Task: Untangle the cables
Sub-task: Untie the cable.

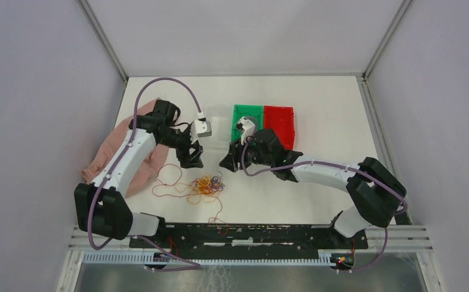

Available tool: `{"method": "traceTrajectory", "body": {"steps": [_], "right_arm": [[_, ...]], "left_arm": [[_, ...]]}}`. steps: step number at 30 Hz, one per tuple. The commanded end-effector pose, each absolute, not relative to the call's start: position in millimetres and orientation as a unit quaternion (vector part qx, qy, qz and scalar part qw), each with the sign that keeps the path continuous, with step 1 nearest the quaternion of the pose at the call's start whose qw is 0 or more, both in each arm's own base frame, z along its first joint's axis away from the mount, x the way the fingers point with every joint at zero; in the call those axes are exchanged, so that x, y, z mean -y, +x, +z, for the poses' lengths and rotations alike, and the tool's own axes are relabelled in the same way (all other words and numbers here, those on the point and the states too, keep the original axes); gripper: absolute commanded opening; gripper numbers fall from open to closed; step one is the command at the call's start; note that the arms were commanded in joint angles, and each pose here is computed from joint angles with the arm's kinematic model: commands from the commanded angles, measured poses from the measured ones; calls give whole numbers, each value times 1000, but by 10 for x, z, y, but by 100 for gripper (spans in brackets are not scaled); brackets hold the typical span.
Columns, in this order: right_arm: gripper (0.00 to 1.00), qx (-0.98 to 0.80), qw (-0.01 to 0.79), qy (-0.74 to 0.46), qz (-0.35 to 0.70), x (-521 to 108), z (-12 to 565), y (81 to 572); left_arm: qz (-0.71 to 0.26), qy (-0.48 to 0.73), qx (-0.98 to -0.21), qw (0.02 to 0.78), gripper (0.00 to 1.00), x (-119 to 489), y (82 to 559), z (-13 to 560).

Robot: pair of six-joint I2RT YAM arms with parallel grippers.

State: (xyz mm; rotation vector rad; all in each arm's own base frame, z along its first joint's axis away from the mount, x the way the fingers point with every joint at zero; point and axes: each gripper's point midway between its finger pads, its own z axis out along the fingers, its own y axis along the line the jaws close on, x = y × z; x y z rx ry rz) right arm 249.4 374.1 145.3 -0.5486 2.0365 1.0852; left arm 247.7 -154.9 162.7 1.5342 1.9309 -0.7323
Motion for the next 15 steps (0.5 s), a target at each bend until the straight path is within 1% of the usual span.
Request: {"method": "traceTrajectory", "body": {"steps": [1, 8, 10, 11, 13, 15], "right_arm": [[58, -765, 346, -283, 464, -3970, 1455, 2308], [58, -794, 286, -292, 450, -4115, 1016, 2334], [55, -798, 278, -288, 451, -4155, 942, 2345], [53, -796, 279, -286, 456, -4180, 944, 2350], [46, -794, 281, -282, 459, -4211, 957, 2372], [33, -793, 291, -278, 457, -4216, 1004, 2408]], "left_arm": [[-282, 588, -692, 312, 83, 1484, 2368, 1701], [-270, 590, -680, 341, 84, 1485, 2389, 1856], [-269, 587, -680, 347, 83, 1493, 2408, 1894], [-270, 586, -680, 349, 83, 1498, 2411, 1905], [-271, 585, -679, 352, 83, 1508, 2413, 1931], [-272, 581, -679, 356, 83, 1519, 2425, 1958]]}}
